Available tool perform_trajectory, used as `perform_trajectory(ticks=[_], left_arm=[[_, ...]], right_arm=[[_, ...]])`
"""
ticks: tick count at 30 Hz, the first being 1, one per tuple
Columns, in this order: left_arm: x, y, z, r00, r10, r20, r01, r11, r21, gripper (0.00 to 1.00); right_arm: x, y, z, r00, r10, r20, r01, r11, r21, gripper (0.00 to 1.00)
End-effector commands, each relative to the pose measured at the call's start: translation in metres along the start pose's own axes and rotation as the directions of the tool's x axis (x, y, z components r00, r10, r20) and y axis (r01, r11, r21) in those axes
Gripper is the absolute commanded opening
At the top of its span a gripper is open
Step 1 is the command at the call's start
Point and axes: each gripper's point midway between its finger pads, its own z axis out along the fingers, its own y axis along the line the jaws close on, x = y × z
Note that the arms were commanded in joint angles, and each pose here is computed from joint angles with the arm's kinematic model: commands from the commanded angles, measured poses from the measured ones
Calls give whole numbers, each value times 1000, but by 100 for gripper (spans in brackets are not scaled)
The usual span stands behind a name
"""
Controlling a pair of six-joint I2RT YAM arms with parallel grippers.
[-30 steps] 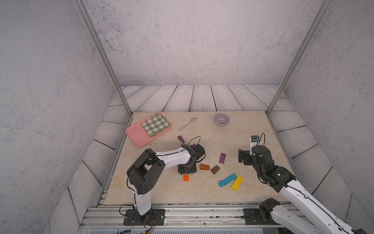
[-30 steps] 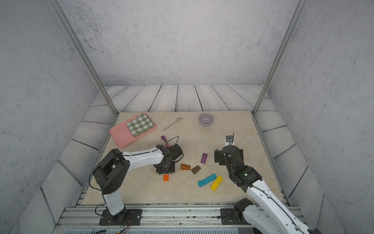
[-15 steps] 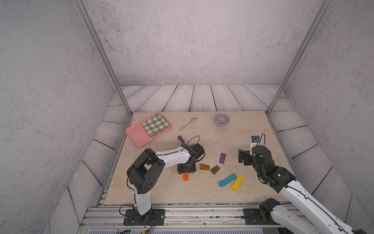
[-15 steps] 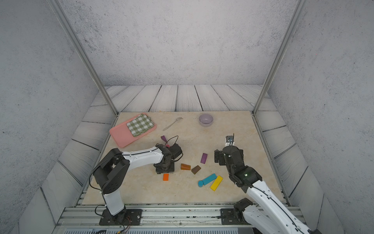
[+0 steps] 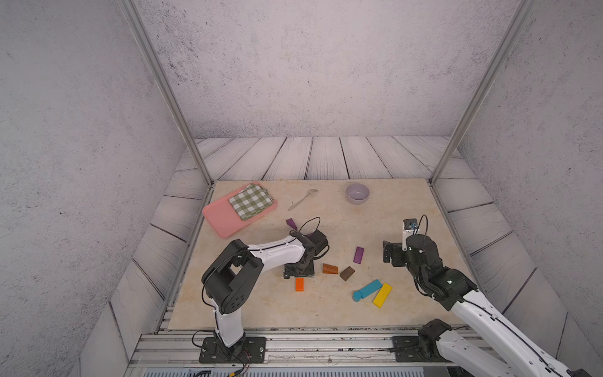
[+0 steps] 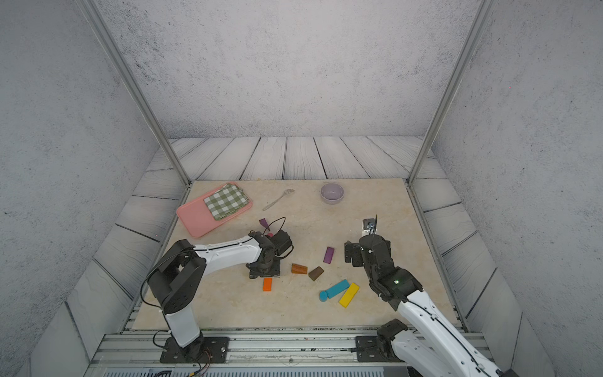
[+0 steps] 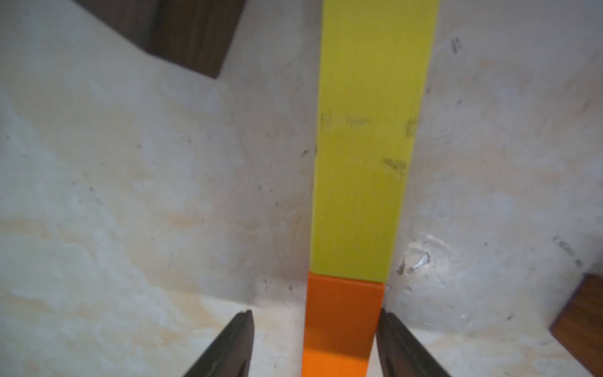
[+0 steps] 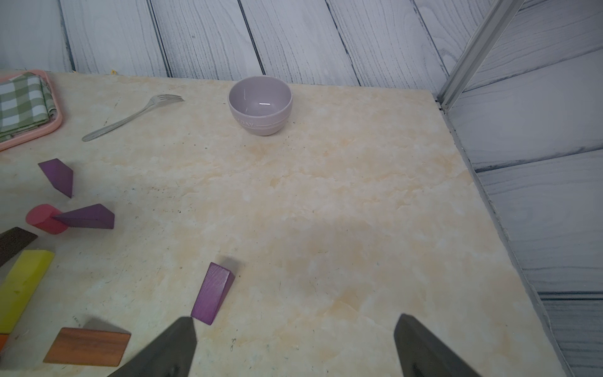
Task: Assemble a small pinwheel with building blocks
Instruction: Assemble the building block at the center of the board, then pick up the building block from the center of the board.
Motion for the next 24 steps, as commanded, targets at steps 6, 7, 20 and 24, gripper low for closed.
perform_trajectory(ticks=[6, 7, 20, 24], left_arm=[[-16, 11, -62, 993, 19, 119, -28, 997, 74, 88], [-19, 13, -71, 989, 30, 142, -42, 996, 79, 94], [-72, 100, -134, 897, -33, 440, -23, 992, 121, 96], [-71, 104, -123, 908, -36, 417, -24, 990, 140, 96]], right_arm=[[24, 55, 3, 975, 66, -210, -121, 957, -263, 86], [32, 65, 3, 963, 73, -259, -153, 940, -305, 82], [146, 114, -24, 813, -220, -540, 1, 927, -375, 61], [159, 121, -25, 769, -270, -580, 26, 919, -392, 61]])
